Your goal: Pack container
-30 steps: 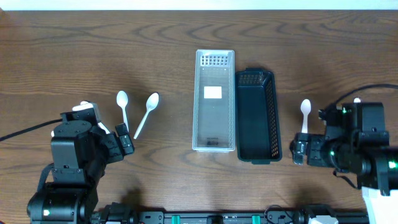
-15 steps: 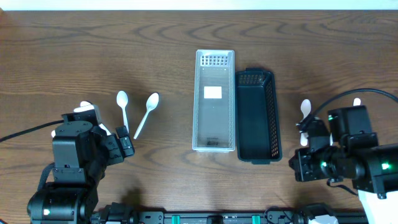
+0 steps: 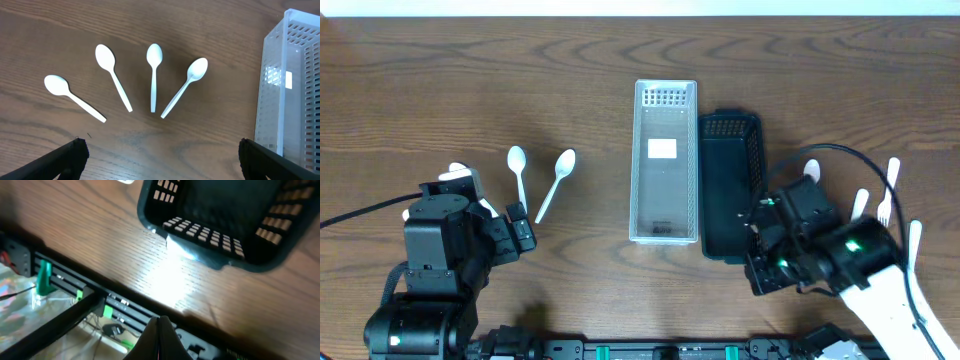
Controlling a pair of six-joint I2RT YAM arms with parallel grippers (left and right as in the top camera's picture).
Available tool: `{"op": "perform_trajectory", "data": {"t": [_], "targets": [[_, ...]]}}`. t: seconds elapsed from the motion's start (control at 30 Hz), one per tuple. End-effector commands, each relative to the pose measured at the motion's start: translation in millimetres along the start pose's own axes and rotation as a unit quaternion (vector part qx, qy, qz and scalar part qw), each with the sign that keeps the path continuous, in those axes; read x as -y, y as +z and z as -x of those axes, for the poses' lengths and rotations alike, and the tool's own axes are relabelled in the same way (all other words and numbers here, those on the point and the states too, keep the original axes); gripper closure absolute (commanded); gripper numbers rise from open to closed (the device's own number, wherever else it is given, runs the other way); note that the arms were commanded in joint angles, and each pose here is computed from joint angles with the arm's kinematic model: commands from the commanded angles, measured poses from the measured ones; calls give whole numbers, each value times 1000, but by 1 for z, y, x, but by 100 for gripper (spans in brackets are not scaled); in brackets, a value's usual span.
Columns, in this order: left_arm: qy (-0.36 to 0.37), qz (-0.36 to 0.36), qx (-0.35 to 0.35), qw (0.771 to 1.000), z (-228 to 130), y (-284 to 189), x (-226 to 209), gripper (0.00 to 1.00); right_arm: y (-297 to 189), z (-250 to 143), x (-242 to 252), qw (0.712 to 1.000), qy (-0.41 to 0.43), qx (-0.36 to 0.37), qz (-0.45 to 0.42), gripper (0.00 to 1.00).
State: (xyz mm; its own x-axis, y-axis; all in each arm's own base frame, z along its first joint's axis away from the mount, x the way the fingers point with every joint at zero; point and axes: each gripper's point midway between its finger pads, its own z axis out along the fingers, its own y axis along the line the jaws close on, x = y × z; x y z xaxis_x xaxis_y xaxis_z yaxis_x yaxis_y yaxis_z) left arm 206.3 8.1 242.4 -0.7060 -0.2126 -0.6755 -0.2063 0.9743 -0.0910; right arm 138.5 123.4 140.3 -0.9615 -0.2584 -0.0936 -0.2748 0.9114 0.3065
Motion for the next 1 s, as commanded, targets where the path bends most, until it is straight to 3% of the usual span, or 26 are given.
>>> {"op": "perform_trajectory", "data": {"t": [0.0,0.37,0.97], "targets": [[-6,2,6,1000,4,-3,-1,2,16,4,3,1000,10,-22,-11,99],[-6,2,6,1000,4,-3,-1,2,54,18,11,996,28,-86,-25,99],[-6,2,6,1000,4,-3,-1,2,68,-4,15,992,34,-116,-24,99]]}}
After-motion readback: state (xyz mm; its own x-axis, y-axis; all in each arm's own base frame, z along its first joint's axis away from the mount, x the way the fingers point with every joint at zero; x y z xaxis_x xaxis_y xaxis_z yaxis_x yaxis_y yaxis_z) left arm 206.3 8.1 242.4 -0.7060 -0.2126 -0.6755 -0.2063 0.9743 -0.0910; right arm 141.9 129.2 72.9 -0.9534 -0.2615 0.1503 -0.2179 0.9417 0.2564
